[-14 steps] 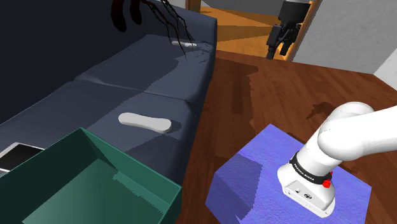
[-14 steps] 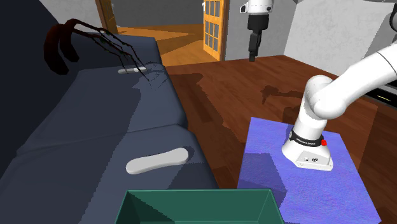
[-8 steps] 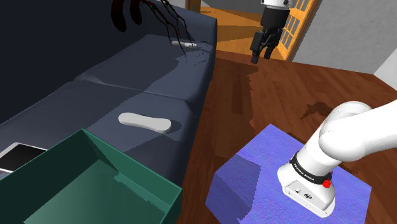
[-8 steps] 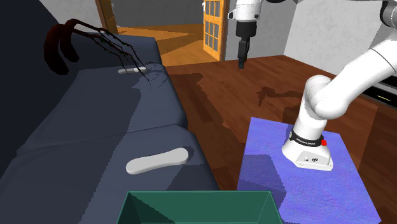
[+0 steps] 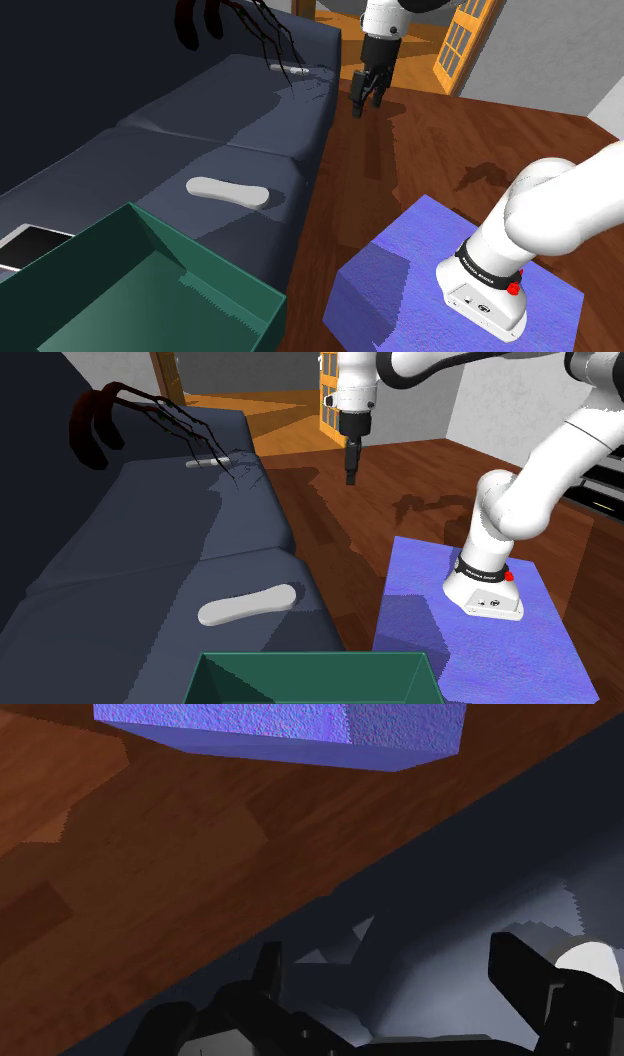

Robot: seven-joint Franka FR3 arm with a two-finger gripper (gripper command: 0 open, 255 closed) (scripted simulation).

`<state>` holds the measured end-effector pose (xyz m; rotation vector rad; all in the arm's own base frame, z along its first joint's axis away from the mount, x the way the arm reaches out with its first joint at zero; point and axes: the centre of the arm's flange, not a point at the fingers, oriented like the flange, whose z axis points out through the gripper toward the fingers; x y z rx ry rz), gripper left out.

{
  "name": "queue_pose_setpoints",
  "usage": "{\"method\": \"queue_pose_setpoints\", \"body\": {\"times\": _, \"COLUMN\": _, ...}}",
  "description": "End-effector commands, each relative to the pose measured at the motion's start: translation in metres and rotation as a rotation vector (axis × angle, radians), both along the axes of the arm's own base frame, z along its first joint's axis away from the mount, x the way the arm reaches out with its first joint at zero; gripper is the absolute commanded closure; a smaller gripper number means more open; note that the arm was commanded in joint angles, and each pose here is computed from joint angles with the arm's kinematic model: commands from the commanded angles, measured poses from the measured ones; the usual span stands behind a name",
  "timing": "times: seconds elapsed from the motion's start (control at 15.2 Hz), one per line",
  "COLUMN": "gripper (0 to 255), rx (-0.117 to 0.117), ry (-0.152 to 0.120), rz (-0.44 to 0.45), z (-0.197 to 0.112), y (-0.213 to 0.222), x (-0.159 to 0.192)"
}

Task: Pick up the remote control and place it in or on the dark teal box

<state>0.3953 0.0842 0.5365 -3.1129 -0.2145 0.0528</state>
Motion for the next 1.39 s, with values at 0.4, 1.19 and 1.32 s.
{"method": "queue_pose_setpoints", "body": {"times": 0.4, "gripper": 0, "rx": -0.006, "ry": -0.010, "rz": 0.130, "z": -0.044, "y": 0.080, "x": 0.055}}
{"method": "queue_pose_setpoints", "body": {"times": 1.19, "gripper": 0, "rx": -0.016, "ry": -0.023, "rz": 0.324, "z": -0.112, "y": 0.210, "x": 0.115}}
{"method": "queue_pose_setpoints", "body": {"times": 1.32, "gripper": 0, "rx": -0.018, "ry": -0.026, "rz": 0.357, "z": -0.124, "y": 0.233, "x": 0.122}}
